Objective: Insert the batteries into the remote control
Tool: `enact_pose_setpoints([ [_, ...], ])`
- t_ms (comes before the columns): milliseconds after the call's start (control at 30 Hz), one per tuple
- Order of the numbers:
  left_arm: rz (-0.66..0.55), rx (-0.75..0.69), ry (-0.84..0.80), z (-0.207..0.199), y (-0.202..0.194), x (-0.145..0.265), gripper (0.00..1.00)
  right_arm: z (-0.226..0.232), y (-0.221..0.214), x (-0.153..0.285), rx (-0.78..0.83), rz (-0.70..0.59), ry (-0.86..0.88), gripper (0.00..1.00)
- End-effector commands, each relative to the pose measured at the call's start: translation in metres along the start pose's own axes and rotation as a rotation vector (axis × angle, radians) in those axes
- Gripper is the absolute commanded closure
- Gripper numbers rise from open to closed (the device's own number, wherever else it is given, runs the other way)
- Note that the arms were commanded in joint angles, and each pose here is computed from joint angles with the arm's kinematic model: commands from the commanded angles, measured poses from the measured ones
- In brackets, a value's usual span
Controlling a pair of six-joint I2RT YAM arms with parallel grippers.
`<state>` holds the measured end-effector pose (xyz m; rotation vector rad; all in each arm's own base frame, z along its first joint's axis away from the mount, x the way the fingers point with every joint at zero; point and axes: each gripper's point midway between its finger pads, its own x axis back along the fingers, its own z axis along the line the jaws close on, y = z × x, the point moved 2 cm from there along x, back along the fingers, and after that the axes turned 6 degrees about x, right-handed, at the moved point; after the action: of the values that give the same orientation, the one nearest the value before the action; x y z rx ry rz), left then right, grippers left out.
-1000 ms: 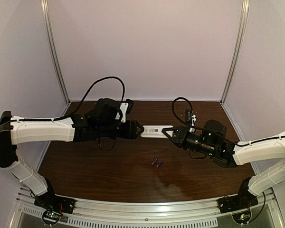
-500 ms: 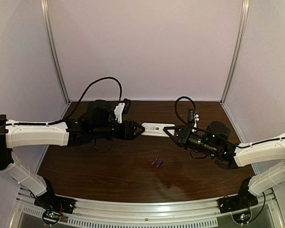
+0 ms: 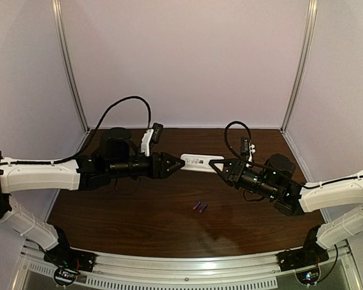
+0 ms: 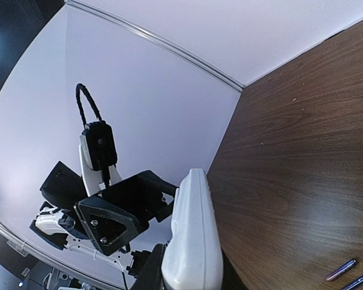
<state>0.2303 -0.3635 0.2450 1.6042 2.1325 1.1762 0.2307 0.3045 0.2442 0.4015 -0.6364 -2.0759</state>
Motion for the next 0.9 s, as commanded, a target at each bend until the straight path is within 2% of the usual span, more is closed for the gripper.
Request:
enact_pose_setpoints([
  [0, -0.127, -0.019, -0.038, -0.016, 0.033, 0.024, 0.38, -0.006, 0.001, 0.002, 0.030, 0.005, -0.046, 1.00],
  [167, -0.112, -0.015, -0.050, -0.022, 0.035, 0.026, 0.36, -0.015, 0.000, 0.001, 0.034, 0.009, -0.094, 1.00],
  [467, -0.014, 0.033, -0.095, -0.021, 0.016, 0.001, 0.39, -0.013, 0.000, -0.005, 0.023, 0.011, -0.084, 1.00],
  [867, 0.027, 0.045, -0.084, -0.018, 0.007, -0.013, 0.39, -0.010, -0.003, -0.009, 0.011, 0.018, -0.067, 1.00],
])
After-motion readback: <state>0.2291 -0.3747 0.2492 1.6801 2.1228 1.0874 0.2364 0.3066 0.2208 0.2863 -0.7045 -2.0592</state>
